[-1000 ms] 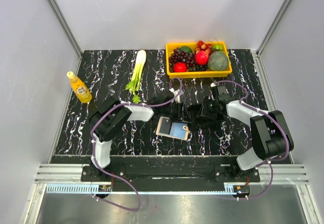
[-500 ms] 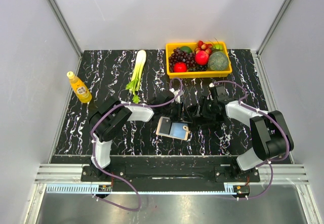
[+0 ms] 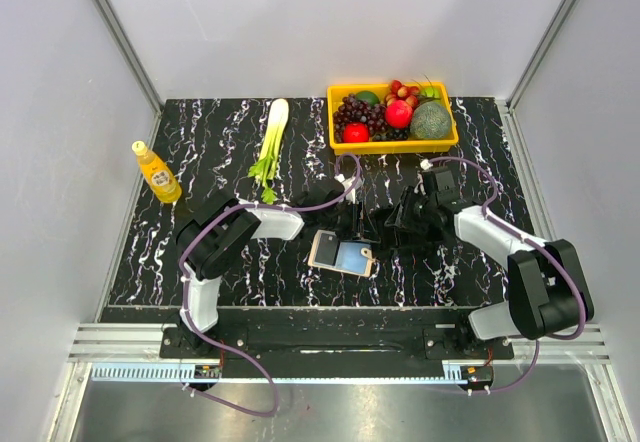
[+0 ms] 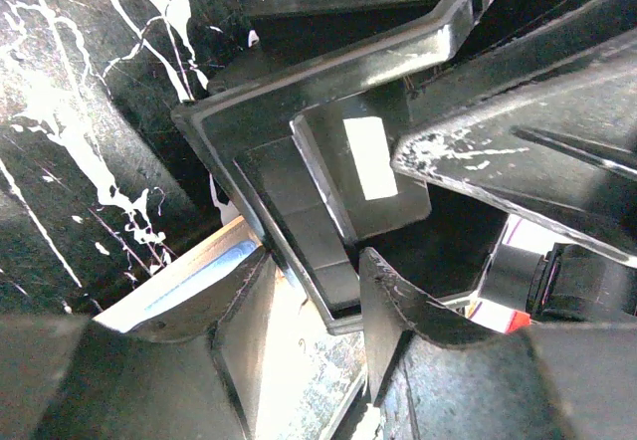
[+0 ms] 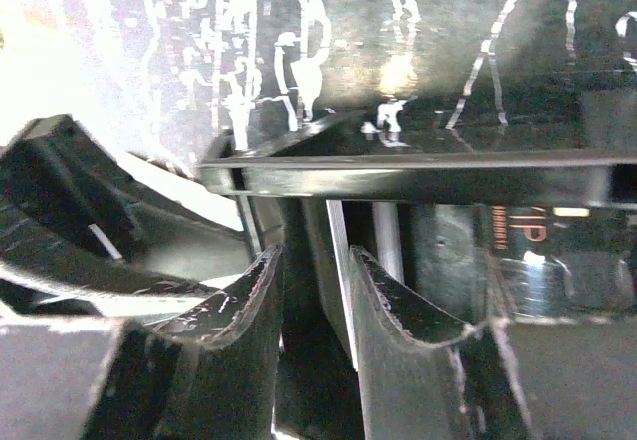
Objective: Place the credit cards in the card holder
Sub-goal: Pick up the credit card from the storage box.
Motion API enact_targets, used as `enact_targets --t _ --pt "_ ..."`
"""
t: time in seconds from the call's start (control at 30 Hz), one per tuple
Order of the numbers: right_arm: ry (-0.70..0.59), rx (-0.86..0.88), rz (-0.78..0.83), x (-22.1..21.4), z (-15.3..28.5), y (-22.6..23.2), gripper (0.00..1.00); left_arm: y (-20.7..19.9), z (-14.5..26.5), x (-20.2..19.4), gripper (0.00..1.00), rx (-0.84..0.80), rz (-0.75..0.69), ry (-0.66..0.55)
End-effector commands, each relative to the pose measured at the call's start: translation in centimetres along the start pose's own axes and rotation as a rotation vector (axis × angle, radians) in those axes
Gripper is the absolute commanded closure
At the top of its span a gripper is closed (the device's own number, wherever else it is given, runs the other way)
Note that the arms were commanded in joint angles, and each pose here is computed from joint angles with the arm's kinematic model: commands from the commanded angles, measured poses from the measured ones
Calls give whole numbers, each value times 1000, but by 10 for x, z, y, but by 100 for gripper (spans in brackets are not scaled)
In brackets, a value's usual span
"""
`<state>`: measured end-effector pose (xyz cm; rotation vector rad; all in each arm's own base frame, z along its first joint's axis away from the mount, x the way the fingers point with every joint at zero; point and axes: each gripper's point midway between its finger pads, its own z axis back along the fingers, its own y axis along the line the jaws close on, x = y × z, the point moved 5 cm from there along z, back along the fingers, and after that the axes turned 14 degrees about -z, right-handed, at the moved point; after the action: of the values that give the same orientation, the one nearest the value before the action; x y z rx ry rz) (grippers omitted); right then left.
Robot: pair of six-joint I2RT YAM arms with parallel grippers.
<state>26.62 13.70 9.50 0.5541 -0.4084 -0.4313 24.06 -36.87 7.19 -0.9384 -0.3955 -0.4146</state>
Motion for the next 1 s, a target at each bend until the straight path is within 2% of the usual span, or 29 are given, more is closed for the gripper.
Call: enact_targets --t 0.0,0.2,0.27,0.6,0.63,0.7,0.8,0.87,0.97 --pt "2 134 -2 0 8 27 62 -11 -3 4 59 -48 -72 -12" --pt "10 134 -1 -1 8 26 67 -12 -3 4 59 -48 -75 -13" --pt "10 133 7 -1 8 25 76 -12 -3 4 59 -50 -74 -10" --pt "20 73 35 1 3 19 83 -13 -3 6 59 -49 -75 -14" --pt "24 78 35 1 3 20 83 -13 -3 5 59 -50 -73 -9" --pt "42 109 40 -1 4 24 69 -13 -3 5 59 -50 -75 -10" --pt "56 126 39 -3 3 26 68 -13 -4 5 59 -51 -74 -6" --pt "68 131 38 -4 1 25 63 -14 -3 6 59 -55 -76 -9" --pt "80 140 35 -6 2 26 64 -13 -4 5 59 -53 -75 -7"
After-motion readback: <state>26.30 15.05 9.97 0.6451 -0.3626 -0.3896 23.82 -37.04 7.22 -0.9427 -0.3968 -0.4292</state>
